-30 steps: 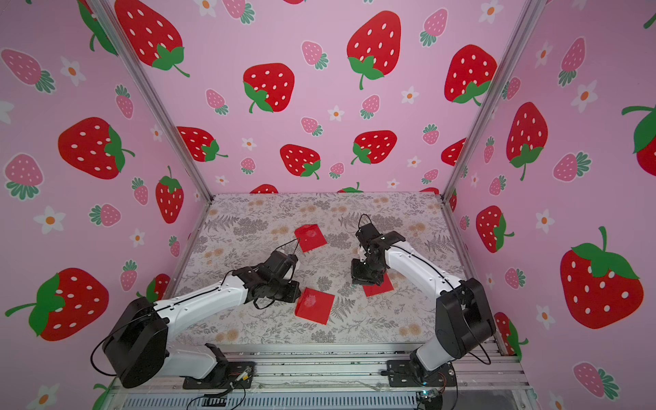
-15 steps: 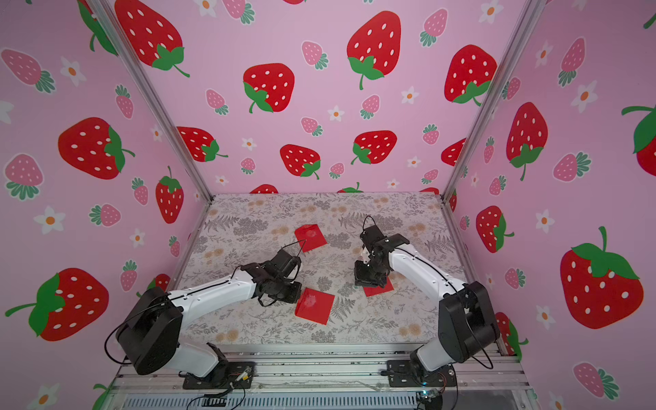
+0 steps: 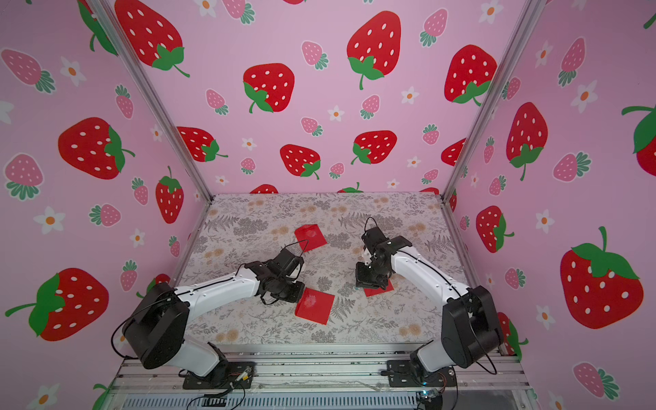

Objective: Seal the envelope with a glue stick
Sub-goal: Seal the envelope at the center of the board.

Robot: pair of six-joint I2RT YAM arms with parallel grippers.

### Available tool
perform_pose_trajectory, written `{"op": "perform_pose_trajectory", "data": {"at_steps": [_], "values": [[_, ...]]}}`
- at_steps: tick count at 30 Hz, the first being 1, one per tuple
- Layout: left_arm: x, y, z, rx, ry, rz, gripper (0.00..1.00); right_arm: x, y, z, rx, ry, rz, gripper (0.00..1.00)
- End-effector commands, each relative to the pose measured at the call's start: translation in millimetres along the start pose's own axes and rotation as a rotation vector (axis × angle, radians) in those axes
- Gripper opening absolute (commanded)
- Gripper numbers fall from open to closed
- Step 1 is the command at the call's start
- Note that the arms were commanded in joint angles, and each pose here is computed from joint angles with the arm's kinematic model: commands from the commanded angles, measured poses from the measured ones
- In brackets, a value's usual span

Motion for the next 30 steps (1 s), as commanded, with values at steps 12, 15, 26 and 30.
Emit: {"op": "perform_pose_trajectory", "data": {"at_steps": [12,15,26,30], "values": [[28.3,-29.6,2.8,-0.037,-0.009,-0.09,0.0,1.5,-11.9,-4.0,0.002,0.017,0.018,0.0],[27.4,-31.9,4.0,-0.027,-0.01,-0.088,0.0,3.7,-11.4,-6.9,0.005,0.013,0.022,0.0],[-10.1,-23.2,-10.8,-0.065,-0.023,0.113,0.22,4.2,-10.2,-6.7,0.011,0.006,0.027,0.0],[-9.8,-13.9,-7.5,-0.037,-0.02,0.113,0.22,4.0,-10.1,-6.6,0.01,0.003,0.026,0.0]]}}
Point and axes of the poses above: each gripper's point midway between its finger pads, its own y axis out along the fingers, its own x axis along the line the jaws close on, z = x × y, the point moved 1 cm from there along -y, back along the fingers, and after that the axes turned 8 degrees about y, right-handed, at the moved point
